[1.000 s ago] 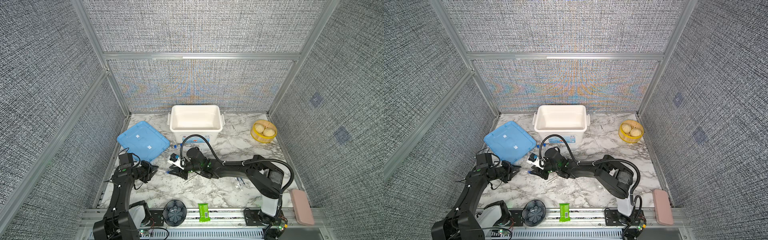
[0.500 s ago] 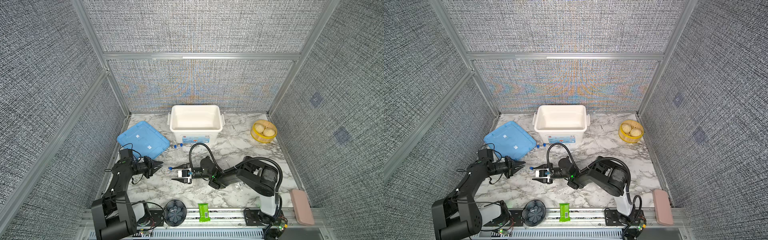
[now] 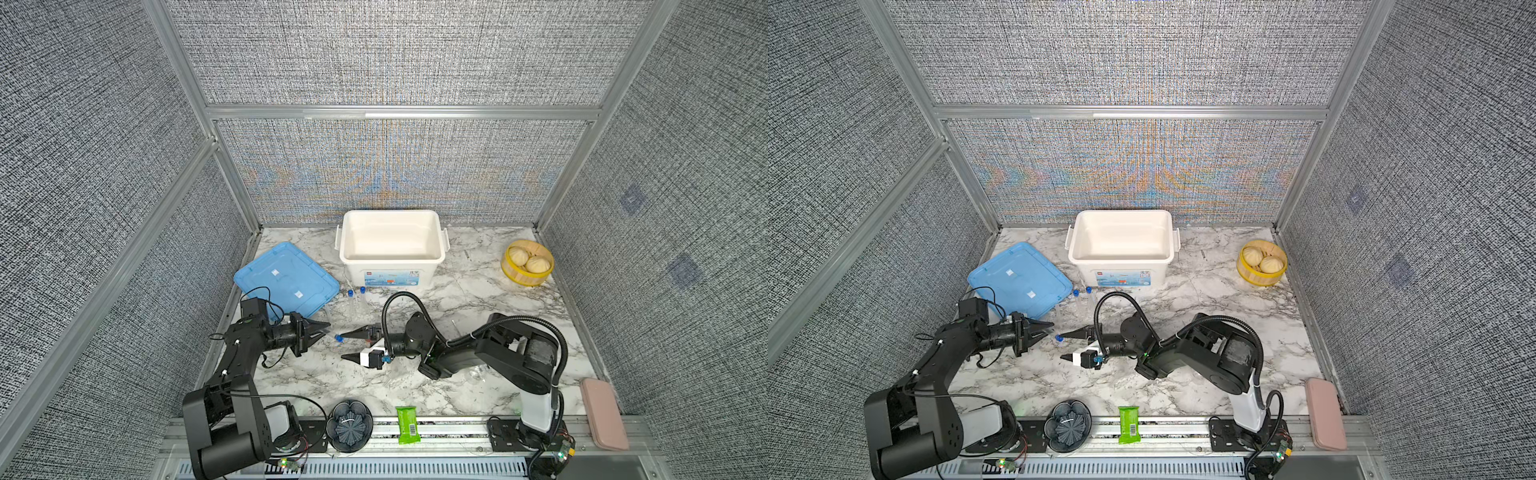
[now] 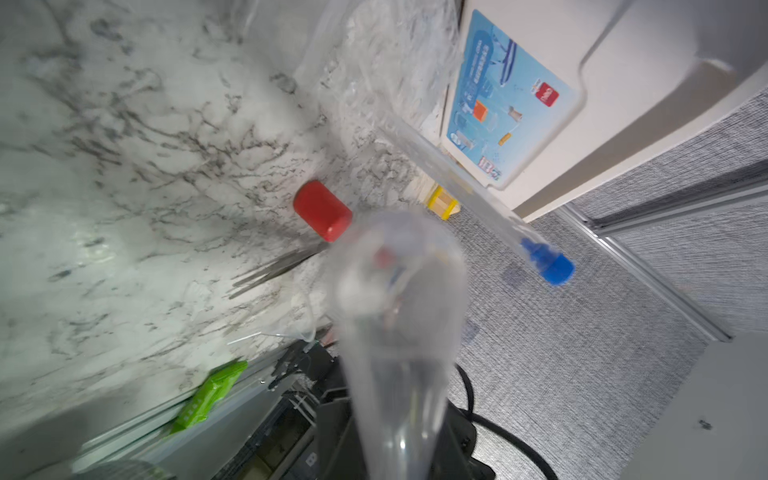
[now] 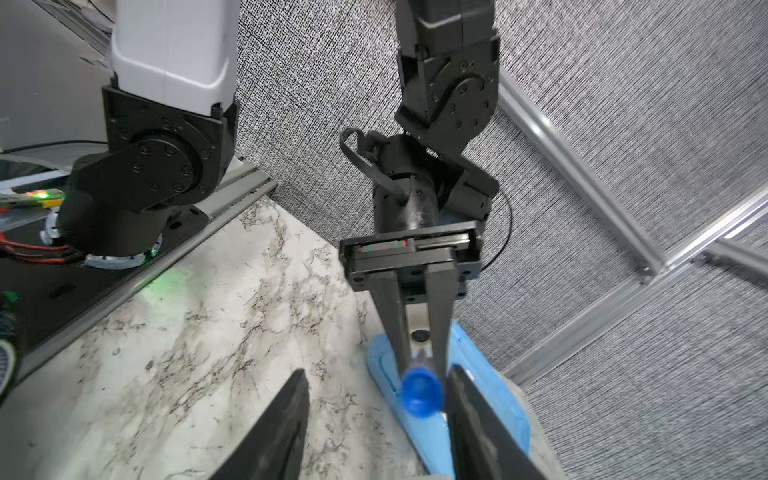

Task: Organize the chemistry lab equipment
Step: 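Lift the test tube by its cap and raise it upright with the right gripper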

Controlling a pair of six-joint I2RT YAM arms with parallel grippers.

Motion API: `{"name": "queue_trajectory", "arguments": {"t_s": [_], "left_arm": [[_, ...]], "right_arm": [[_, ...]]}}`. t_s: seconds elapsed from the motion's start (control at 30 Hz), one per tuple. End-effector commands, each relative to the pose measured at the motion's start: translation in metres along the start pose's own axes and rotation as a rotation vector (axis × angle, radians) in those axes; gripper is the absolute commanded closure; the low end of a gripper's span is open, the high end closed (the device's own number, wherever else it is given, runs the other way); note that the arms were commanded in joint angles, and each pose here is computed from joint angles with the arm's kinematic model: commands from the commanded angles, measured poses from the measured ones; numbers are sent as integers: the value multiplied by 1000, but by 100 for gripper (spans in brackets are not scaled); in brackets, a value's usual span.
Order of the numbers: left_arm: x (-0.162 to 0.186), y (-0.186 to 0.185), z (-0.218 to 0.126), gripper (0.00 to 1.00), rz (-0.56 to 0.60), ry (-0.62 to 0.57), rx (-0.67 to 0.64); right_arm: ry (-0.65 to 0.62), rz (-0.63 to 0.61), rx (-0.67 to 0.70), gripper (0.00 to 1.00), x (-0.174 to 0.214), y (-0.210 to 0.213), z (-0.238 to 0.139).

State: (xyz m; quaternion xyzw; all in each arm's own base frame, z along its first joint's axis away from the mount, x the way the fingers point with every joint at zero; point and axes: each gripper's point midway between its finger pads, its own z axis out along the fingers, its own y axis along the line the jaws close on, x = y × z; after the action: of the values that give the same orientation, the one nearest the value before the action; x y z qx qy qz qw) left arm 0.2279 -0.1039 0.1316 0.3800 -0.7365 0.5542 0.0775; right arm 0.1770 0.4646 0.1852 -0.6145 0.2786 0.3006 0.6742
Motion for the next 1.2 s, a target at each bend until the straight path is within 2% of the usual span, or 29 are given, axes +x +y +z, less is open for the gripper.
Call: {"name": "queue_trajectory", "arguments": {"t_s": [0.0,0.43,0.7,1.0,1.03,1.1,1.17], "left_arm": [[8,-1,0,82,3,33,12],[12,-1,-1,82,9,37,20],[13,0,0,82,4,53,38],[14,1,1,82,5,62,40],[14,1,1,79,3,62,39],[13,1,1,64,6,59,43],[13,-1,1,55,7,60,51]], "right_arm": [[-32,-95,54,49,-12,-14,-3],[-130,-54,-46,49,-10,-9,13],[-158,-40,-65,68,-10,-10,22],[-152,-31,-61,80,-5,-10,25],[-154,-28,-60,81,-6,-11,25],[-157,-14,-58,87,-9,-13,25],[-152,14,-48,89,-9,-17,25]]}}
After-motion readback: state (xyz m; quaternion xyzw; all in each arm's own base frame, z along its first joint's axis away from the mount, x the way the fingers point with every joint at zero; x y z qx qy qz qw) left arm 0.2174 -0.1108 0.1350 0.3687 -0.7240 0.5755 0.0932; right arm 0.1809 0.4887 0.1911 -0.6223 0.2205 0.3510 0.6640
